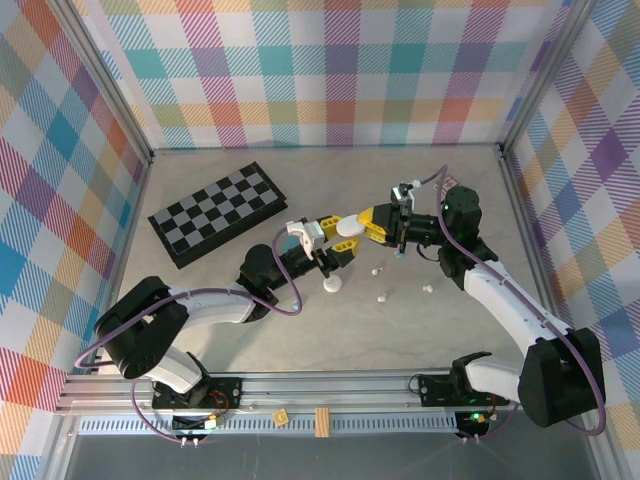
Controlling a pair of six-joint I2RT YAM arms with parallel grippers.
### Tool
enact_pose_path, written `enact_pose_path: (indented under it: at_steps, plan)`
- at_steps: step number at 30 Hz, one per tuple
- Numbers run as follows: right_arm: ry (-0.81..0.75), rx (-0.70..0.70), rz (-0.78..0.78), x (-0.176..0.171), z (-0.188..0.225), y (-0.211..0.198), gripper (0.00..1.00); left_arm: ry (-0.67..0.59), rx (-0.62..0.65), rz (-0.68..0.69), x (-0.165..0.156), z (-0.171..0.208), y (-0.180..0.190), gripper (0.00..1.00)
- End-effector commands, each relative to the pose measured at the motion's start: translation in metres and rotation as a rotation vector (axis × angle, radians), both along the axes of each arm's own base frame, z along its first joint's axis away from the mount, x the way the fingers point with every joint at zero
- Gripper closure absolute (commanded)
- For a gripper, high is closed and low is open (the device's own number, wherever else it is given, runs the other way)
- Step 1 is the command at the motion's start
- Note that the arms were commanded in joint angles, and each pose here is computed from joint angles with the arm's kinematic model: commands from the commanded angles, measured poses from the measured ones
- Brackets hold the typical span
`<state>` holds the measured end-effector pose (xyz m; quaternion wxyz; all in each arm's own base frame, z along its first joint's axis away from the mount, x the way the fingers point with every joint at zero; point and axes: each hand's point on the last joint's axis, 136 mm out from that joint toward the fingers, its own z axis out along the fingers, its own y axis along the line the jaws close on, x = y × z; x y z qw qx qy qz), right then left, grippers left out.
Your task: Insert the wireless bluetooth earbuds into the charging case
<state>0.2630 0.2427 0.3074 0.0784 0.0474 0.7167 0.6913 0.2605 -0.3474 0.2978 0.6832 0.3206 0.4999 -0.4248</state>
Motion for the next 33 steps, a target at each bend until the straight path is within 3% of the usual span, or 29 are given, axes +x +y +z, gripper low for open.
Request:
enact_pose_path:
  at_steps: [1,11,16,20,25,30,33]
  plan:
    - [-0.051,0.004,-0.003,-0.003,0.012,-0.001,0.92,-0.059,-0.056,-0.026,-0.005,0.024,0.000,0.52]
    - [-0.051,-0.001,-0.005,-0.003,0.011,-0.001,0.91,-0.049,-0.051,-0.042,-0.006,0.020,-0.002,0.65]
    - [-0.123,-0.077,-0.030,-0.007,0.013,-0.005,0.44,-0.047,-0.039,-0.046,-0.007,0.016,0.001,0.65]
    - [-0.202,-0.232,-0.094,-0.009,0.008,-0.017,0.21,-0.028,-0.010,-0.051,-0.008,0.008,0.007,0.65]
    - [-0.413,-0.413,-0.111,-0.015,0.006,-0.032,0.09,-0.003,0.099,-0.073,-0.013,-0.012,0.012,0.65]
    - [-0.753,-0.651,-0.031,-0.027,0.009,-0.048,0.04,0.022,0.197,-0.168,-0.028,-0.017,0.017,0.66]
    - [-1.007,-0.705,0.067,-0.044,0.011,-0.047,0.02,0.044,0.261,-0.227,-0.040,-0.021,0.018,0.65]
